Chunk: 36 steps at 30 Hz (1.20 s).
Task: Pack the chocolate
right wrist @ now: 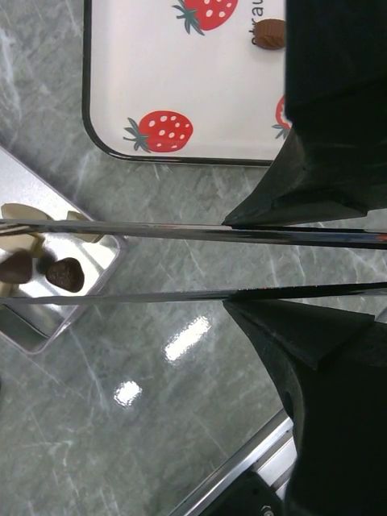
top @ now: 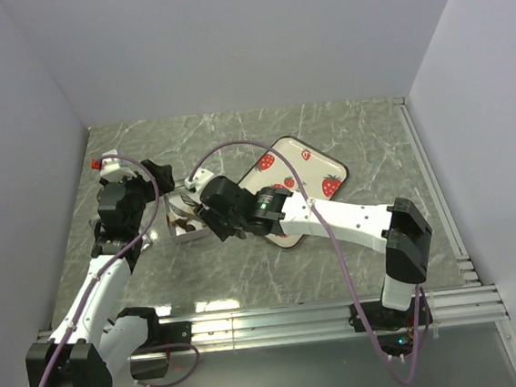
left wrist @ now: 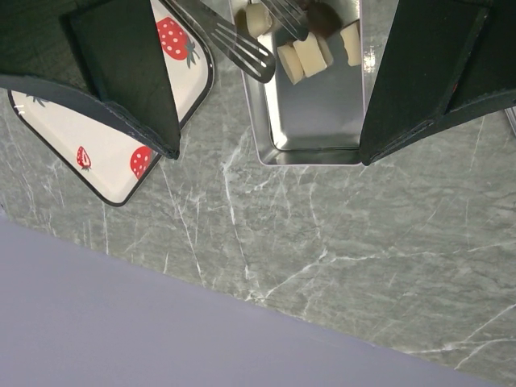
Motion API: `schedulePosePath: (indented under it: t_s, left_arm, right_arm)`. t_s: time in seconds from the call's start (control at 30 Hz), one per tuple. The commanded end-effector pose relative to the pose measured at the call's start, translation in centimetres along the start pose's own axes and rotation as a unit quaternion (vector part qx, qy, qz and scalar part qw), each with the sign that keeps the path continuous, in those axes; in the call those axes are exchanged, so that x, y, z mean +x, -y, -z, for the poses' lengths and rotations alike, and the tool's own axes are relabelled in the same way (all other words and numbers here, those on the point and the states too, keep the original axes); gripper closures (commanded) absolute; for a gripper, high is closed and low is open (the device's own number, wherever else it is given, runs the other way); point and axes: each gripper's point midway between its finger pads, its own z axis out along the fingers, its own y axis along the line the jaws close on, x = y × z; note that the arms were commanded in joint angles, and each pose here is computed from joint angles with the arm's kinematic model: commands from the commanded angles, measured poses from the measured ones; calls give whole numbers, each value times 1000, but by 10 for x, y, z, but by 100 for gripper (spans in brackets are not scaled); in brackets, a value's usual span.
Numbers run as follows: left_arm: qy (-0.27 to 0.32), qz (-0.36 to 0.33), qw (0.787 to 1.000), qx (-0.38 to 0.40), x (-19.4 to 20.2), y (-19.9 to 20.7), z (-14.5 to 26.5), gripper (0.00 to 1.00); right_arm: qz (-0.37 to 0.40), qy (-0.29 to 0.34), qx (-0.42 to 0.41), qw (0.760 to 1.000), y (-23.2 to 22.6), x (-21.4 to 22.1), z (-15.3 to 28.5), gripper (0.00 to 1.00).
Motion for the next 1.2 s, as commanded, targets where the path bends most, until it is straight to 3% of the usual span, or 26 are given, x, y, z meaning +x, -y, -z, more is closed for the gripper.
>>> schedulePosePath:
  t_s: [0.0,0.63,1.17]
  left_arm:
    - [34,2,999,22,-26,15,-2,1]
    - [33,1,999,22,-26,15,-2,1]
    - [29,1,999,22,-24,16,-3,1]
  right_arm:
    - [0,47,-10,999,-5,-34,16,53]
    - [-15,42,29,999,15,-9,29,53]
    - [-74,42,98,992,72,45,65,53]
